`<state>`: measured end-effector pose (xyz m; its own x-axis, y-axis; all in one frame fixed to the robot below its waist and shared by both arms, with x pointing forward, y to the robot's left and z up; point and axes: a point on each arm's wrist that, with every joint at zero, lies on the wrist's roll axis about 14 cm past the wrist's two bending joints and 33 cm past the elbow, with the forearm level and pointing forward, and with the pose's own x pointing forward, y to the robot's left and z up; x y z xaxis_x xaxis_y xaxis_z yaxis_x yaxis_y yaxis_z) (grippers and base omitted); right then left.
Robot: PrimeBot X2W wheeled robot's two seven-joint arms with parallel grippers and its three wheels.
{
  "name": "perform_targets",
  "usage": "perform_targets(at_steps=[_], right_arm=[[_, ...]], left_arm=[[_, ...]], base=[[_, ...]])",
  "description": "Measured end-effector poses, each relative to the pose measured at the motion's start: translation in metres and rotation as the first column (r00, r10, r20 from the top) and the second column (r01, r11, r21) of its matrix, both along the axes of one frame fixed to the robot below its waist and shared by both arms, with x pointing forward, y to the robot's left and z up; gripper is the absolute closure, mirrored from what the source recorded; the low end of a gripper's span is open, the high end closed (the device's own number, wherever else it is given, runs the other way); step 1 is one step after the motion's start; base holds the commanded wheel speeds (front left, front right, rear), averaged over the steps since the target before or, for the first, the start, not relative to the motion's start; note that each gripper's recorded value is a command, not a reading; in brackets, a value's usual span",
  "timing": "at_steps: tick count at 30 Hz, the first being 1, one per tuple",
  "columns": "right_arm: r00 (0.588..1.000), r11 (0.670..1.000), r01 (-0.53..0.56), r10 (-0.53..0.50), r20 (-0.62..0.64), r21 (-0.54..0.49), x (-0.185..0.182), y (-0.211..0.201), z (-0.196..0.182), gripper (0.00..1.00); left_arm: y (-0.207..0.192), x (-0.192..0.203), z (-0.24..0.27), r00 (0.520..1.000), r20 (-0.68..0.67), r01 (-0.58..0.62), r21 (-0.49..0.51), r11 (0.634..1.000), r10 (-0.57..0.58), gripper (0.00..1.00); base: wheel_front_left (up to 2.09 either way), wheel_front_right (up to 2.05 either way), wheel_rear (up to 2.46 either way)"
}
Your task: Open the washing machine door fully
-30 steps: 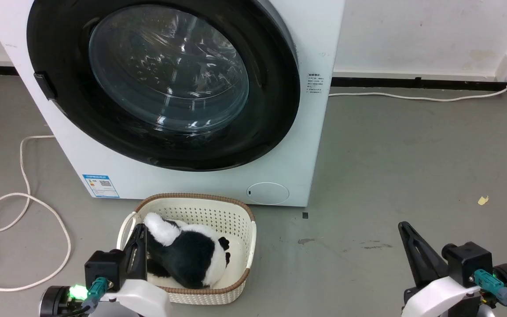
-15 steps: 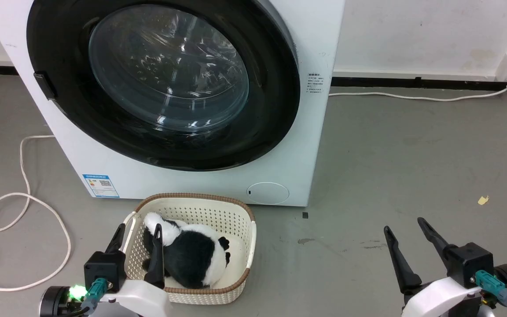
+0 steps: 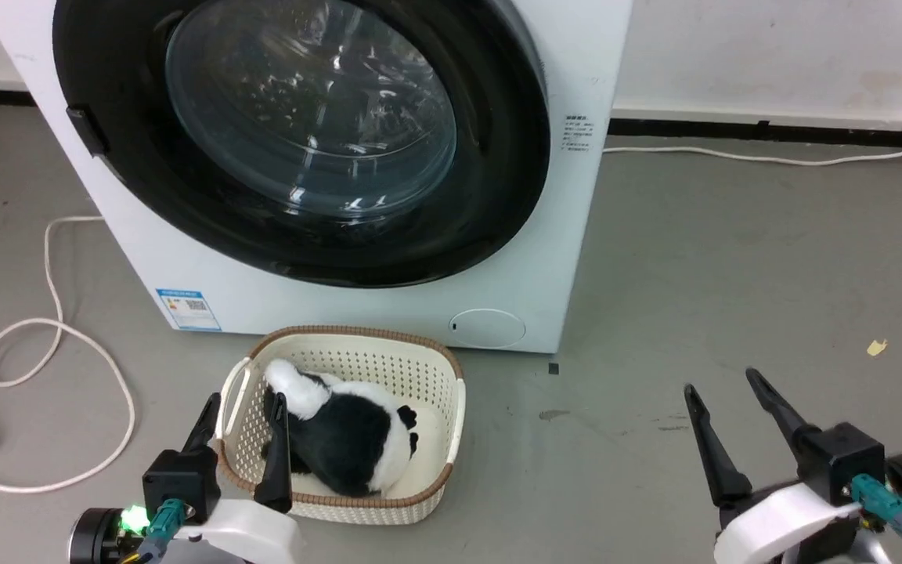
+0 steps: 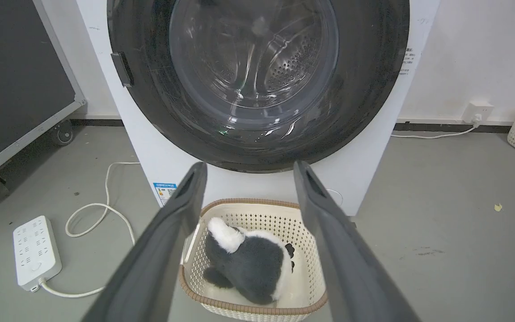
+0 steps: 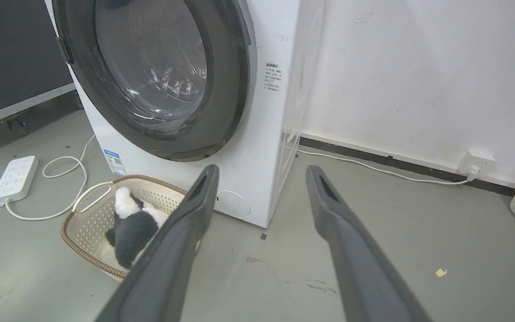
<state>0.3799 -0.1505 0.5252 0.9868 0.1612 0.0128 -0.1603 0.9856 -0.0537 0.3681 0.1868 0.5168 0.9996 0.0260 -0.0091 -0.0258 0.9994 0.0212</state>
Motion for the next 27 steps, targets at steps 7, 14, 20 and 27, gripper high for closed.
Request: perform_targets(at_steps=[7, 14, 20, 27], right_arm=[[0.999, 0.999, -0.032, 0.032, 0.043, -0.014, 0.021, 0.007, 0.011, 0.00], [0.995, 0.997, -0.069, 0.071, 0.070, -0.029, 0.041, 0.015, 0.019, 0.00], [0.992, 0.996, -0.088, 0.087, 0.094, 0.009, 0.063, 0.022, 0.030, 0.75], [0.992, 0.992, -0.087, 0.078, 0.102, 0.090, 0.092, 0.023, 0.040, 1.00]], left_arm=[[0.005, 0.000, -0.005, 1.000, -0.004, -0.018, -0.007, 1.000, 0.018, 0.00], [0.009, 0.002, -0.012, 0.999, -0.019, -0.034, -0.015, 0.999, 0.034, 0.00], [0.014, 0.006, -0.013, 0.999, -0.014, -0.052, -0.021, 0.998, 0.051, 0.00], [0.022, 0.009, -0.015, 0.997, -0.011, -0.078, -0.030, 0.997, 0.077, 0.00]], base=[[0.00, 0.00, 0.00], [0.00, 0.00, 0.00], [0.00, 0.00, 0.00], [0.00, 0.00, 0.00]])
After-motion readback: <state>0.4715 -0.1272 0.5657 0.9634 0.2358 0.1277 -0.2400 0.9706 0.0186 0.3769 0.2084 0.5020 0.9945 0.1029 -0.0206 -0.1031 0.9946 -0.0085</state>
